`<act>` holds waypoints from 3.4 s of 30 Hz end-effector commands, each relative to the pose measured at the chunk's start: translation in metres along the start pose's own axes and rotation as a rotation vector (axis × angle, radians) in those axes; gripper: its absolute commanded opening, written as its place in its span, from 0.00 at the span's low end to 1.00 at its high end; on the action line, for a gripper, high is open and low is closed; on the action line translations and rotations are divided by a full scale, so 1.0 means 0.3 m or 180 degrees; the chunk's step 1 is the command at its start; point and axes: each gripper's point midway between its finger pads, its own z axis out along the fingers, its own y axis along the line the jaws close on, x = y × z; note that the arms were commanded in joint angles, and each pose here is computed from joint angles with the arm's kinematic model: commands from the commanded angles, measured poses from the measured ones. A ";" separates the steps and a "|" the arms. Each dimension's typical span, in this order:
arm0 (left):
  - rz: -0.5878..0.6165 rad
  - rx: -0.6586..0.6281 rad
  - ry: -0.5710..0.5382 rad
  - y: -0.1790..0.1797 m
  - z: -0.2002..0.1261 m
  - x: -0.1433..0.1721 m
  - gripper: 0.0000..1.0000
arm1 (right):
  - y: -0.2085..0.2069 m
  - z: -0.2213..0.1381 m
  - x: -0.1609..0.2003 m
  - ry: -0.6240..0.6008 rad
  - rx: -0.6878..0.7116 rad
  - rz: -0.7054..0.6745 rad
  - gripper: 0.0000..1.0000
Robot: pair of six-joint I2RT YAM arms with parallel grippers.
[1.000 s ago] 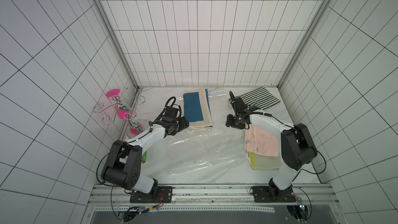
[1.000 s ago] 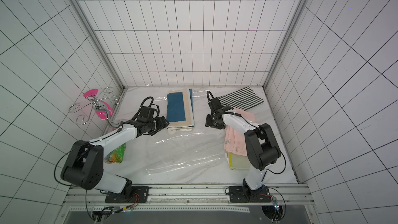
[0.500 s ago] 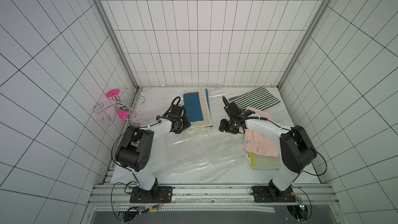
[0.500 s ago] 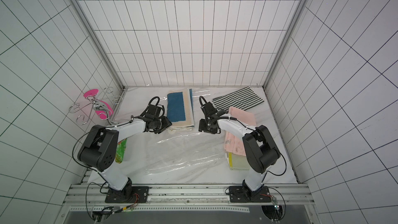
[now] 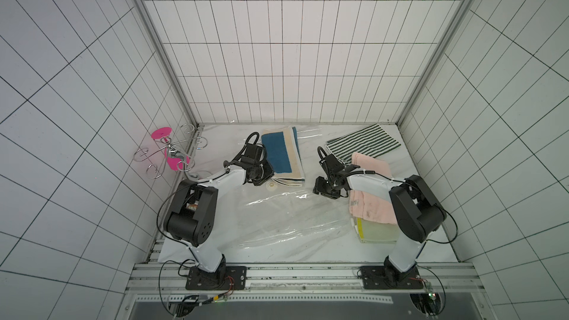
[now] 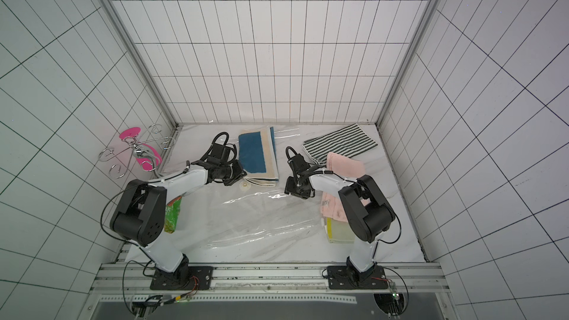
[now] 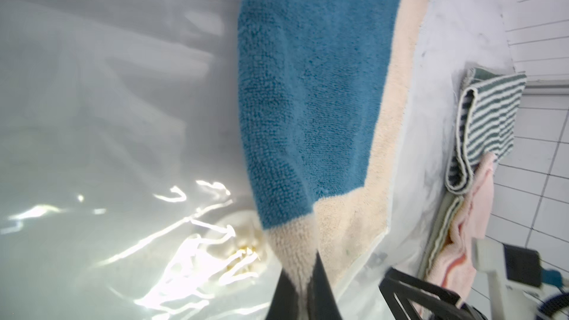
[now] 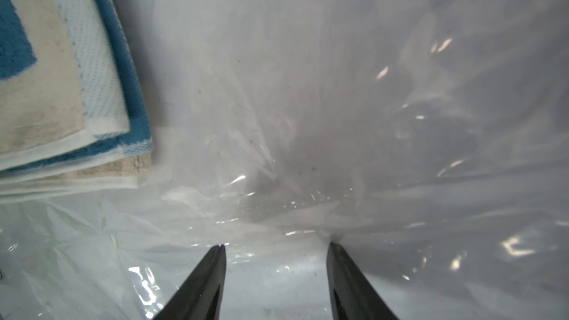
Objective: Place the folded towel into the vacuum bag
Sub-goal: Move the towel in the vacuum bag, then pick up the towel from the vacuum bag.
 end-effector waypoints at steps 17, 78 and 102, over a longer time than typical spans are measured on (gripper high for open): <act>0.0507 -0.0061 0.1261 0.084 -0.175 0.607 0.20 | 0.040 -0.086 -0.129 -0.0028 0.0092 -0.0229 0.61; 0.0442 -0.0032 0.0574 0.113 -0.021 0.368 0.27 | 0.491 -0.117 0.128 0.0170 -0.0390 -0.0816 0.11; 0.0256 -0.0125 0.0702 0.172 0.060 0.344 0.12 | 0.178 0.084 0.058 0.0527 0.0120 -0.0566 0.71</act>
